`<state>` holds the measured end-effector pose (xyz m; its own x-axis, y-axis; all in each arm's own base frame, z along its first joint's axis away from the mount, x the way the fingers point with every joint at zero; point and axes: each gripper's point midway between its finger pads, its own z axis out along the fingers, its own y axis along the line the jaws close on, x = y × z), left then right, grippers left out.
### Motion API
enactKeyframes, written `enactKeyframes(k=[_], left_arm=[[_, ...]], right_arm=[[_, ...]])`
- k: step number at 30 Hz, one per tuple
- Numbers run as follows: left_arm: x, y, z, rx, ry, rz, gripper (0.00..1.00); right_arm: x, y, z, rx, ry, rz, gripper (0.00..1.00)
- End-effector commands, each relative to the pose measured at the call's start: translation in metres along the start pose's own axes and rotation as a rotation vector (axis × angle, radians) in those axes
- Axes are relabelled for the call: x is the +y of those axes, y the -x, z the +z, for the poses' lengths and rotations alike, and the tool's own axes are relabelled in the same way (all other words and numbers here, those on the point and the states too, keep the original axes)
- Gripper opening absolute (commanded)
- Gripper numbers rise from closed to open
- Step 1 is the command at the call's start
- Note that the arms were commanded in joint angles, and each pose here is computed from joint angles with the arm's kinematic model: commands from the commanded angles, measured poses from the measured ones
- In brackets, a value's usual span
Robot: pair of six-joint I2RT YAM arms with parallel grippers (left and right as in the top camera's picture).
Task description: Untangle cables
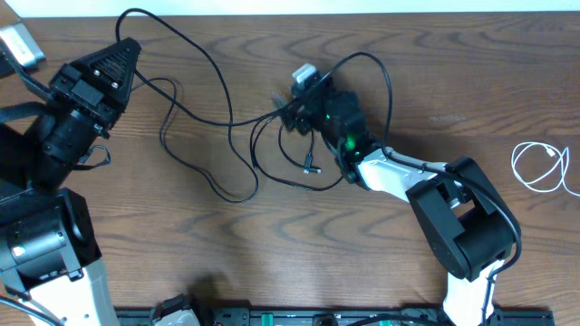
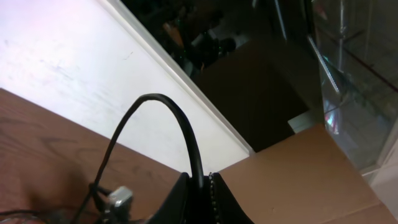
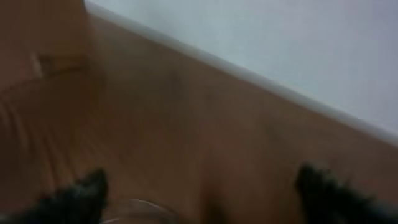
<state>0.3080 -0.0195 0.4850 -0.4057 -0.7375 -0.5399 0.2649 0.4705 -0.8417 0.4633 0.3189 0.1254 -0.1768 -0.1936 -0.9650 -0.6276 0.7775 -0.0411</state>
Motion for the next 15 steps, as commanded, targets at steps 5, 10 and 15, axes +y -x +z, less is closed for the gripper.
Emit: enactKeyframes(k=[5, 10, 15], left_arm=[[0.021, 0.0, 0.009, 0.036, 0.04, -0.018, 0.08], [0.061, -0.008, 0.023, 0.107, 0.122, -0.061, 0.08], [0.097, -0.01, 0.044, 0.142, 0.185, -0.064, 0.08]], right_arm=[[0.004, -0.075, -0.015, 0.327, 0.016, 0.028, 0.99], [-0.001, -0.057, -0.034, 0.343, 0.088, 0.073, 0.99], [-0.027, -0.059, -0.059, 0.409, 0.105, 0.148, 0.99]])
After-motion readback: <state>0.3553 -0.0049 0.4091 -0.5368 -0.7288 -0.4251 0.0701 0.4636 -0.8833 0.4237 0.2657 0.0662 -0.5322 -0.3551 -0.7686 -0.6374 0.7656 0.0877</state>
